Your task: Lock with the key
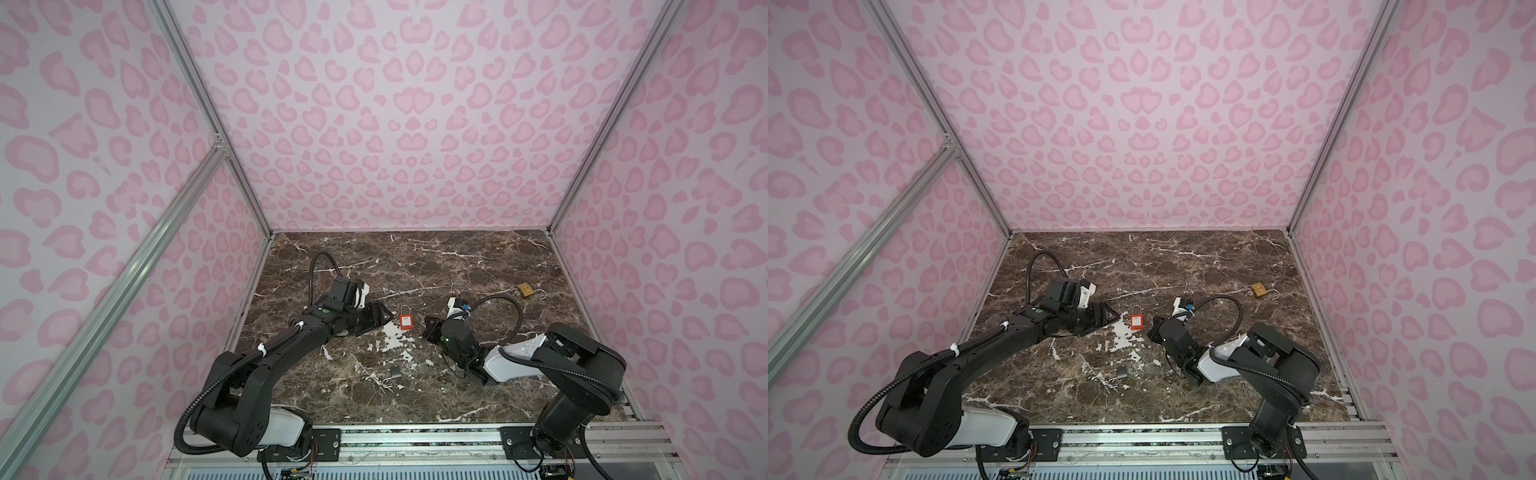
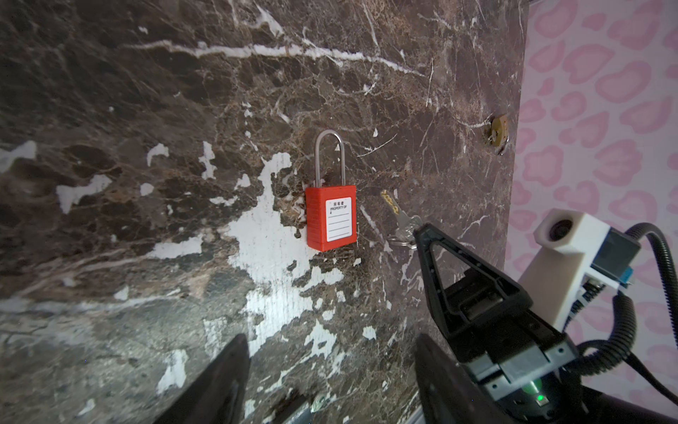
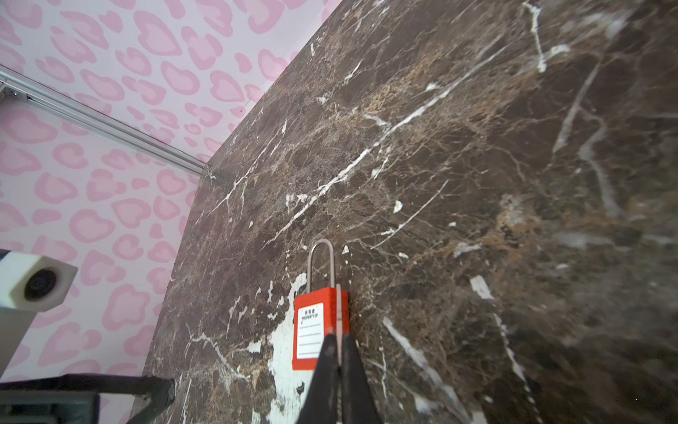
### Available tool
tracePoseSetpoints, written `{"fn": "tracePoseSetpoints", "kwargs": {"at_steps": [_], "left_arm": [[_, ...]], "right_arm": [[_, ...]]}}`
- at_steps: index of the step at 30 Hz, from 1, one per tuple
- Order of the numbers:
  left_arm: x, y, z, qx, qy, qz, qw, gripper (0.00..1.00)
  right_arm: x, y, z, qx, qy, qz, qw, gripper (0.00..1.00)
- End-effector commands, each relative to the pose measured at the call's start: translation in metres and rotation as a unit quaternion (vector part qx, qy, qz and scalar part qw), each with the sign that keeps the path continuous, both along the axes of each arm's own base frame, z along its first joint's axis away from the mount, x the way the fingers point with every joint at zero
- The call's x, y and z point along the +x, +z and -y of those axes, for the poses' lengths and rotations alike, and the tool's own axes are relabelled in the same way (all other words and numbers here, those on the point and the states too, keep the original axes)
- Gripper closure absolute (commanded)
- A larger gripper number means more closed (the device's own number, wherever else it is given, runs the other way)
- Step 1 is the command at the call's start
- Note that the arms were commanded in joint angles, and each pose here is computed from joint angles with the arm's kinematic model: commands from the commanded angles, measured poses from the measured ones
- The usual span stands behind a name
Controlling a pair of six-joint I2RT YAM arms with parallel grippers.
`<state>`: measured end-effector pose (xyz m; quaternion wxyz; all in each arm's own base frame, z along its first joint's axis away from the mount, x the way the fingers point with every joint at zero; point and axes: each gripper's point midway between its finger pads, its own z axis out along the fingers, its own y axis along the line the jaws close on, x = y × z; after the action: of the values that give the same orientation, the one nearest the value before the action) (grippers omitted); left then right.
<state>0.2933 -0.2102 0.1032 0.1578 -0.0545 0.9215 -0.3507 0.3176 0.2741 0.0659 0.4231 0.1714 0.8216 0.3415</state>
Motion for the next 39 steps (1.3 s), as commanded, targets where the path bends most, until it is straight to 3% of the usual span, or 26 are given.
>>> {"fn": "tracePoseSetpoints", "kwargs": {"at_steps": [1, 25, 33, 39], "left_arm": [[0.002, 0.004, 0.003, -0.012, 0.0, 0.006, 1.0, 0.27], [0.002, 0.015, 0.006, -0.029, 0.0, 0.012, 1.0, 0.27], [0.003, 0.031, 0.009, -0.044, -0.001, 0.026, 0.999, 0.27], [0.004, 0.043, 0.012, -0.059, 0.0, 0.033, 0.998, 0.27]], "right_arm": [[0.006, 0.006, -0.004, 0.02, -0.008, 0.017, 1.0, 1.0], [0.006, -0.023, -0.004, 0.027, -0.022, -0.034, 0.999, 1.0], [0.004, -0.032, -0.003, 0.04, -0.019, -0.054, 0.998, 0.79], [0.002, -0.032, 0.001, 0.043, -0.022, -0.053, 0.997, 0.54]]}}
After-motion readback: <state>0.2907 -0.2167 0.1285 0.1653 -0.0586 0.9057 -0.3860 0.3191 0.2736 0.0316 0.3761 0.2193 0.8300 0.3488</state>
